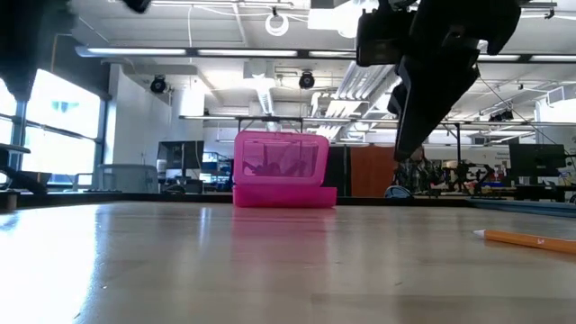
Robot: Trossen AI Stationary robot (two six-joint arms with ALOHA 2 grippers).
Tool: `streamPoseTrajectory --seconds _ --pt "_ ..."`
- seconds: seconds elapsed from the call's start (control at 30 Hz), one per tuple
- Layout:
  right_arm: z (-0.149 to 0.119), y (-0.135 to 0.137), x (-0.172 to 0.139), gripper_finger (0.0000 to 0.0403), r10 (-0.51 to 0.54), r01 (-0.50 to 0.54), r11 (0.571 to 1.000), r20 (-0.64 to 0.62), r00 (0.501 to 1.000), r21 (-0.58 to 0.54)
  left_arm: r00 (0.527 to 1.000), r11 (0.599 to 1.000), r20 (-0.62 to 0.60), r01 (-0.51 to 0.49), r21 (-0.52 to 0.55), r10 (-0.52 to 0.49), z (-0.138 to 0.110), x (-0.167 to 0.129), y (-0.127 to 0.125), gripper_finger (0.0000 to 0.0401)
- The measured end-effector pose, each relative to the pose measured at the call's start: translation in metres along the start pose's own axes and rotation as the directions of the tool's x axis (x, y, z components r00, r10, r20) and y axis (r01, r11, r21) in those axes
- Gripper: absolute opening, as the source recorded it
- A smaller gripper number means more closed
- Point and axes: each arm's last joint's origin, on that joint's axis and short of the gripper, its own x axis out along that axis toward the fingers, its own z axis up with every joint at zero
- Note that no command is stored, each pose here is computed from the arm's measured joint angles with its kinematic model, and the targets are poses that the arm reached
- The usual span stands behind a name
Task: Pick & place school supplies into a supply box
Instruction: Put the bottom left green crayon into the pink supply box
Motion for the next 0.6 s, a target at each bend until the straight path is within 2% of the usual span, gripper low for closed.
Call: streamPoseTrajectory --seconds 0.1,0.2,0.3,0.43,0.6 --pt "0.001 -0.001 0.0 0.0114 -0.033 0.033 0.999 0.019 0.999 -0.015 1.0 0.997 -0.017 -0.016 -0.081 0.015 -0.017 0.011 0.0 0.014" --pt "0.001 -0.001 0.0 0.0114 -0.042 0.043 0.999 0.025 0.999 -0.027 0.999 0.986 -0.039 -0.016 -0.168 0.009 -0.023 0.019 0.0 0.0161" --pt "0.001 -0.001 0.0 0.0114 -0.023 0.024 0.998 0.013 1.0 -0.061 0.996 0.972 -0.07 0.032 -0.231 -0.05 -0.024 0.03 -0.003 0.0175" --pt "0.0 -0.001 0.0 0.0114 -0.015 0.015 0.998 0.008 1.0 -0.065 0.989 0.958 -0.052 0.12 -0.262 -0.138 -0.025 0.046 -0.007 0.0176" --pt "0.0 -0.001 0.0 0.0114 -0.015 0.016 0.998 0.008 1.0 -0.064 0.99 0.952 -0.063 0.106 -0.288 -0.129 -0.028 0.063 0.0 0.0162"
